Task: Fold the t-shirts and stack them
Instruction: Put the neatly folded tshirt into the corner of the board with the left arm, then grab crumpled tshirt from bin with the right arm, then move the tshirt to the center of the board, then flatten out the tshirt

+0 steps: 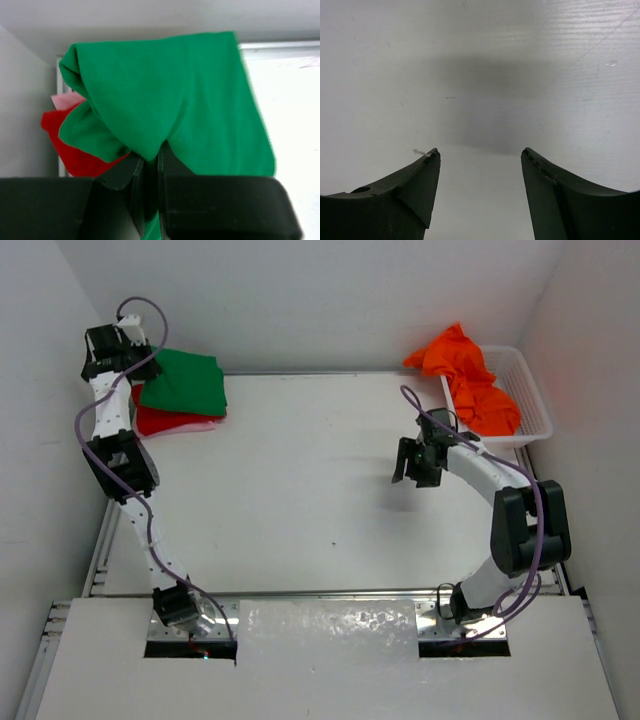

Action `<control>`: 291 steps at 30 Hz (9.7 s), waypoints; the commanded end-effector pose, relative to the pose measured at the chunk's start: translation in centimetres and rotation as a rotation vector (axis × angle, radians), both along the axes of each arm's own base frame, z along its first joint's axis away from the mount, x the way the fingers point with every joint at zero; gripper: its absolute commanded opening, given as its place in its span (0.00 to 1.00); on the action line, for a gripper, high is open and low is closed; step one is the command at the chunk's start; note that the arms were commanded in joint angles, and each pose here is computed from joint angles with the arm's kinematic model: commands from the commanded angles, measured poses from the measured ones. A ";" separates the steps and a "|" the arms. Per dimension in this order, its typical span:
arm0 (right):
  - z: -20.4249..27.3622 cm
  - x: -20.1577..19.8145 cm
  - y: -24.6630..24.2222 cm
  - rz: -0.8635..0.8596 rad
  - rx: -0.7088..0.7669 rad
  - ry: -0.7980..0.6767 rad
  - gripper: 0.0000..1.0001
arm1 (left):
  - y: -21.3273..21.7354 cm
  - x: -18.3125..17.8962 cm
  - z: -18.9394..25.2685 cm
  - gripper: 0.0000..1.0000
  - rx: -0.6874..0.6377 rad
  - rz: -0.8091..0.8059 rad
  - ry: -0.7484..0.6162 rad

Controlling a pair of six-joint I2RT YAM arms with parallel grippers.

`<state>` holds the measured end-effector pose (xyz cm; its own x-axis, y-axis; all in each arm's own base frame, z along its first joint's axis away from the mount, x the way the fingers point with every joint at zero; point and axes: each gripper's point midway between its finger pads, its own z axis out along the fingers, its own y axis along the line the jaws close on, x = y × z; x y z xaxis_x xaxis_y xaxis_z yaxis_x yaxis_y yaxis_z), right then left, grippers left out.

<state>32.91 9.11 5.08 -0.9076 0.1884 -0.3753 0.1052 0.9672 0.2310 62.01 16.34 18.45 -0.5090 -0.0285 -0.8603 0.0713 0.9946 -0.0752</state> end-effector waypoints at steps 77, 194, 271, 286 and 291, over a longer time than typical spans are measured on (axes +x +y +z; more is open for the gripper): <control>15.4 31.5 -24.8 -0.446 -0.308 -0.731 0.00 | -0.2 -11.9 7.0 0.76 0.478 0.264 0.217; 34.1 -7.1 -0.5 0.261 -0.064 -0.813 0.00 | -31.7 -37.9 22.9 0.00 0.413 -0.812 -0.339; 7.0 -8.5 8.5 0.380 -0.034 -0.413 0.00 | -32.9 -32.7 -13.0 0.74 0.613 -0.923 0.239; 9.4 -6.6 5.6 0.304 -0.090 -0.458 0.00 | -32.1 -29.3 -13.8 0.00 0.658 -0.714 0.250; 17.6 -5.0 3.4 0.261 -0.141 -0.611 0.00 | -30.7 -29.4 -5.7 0.00 0.725 -0.713 0.149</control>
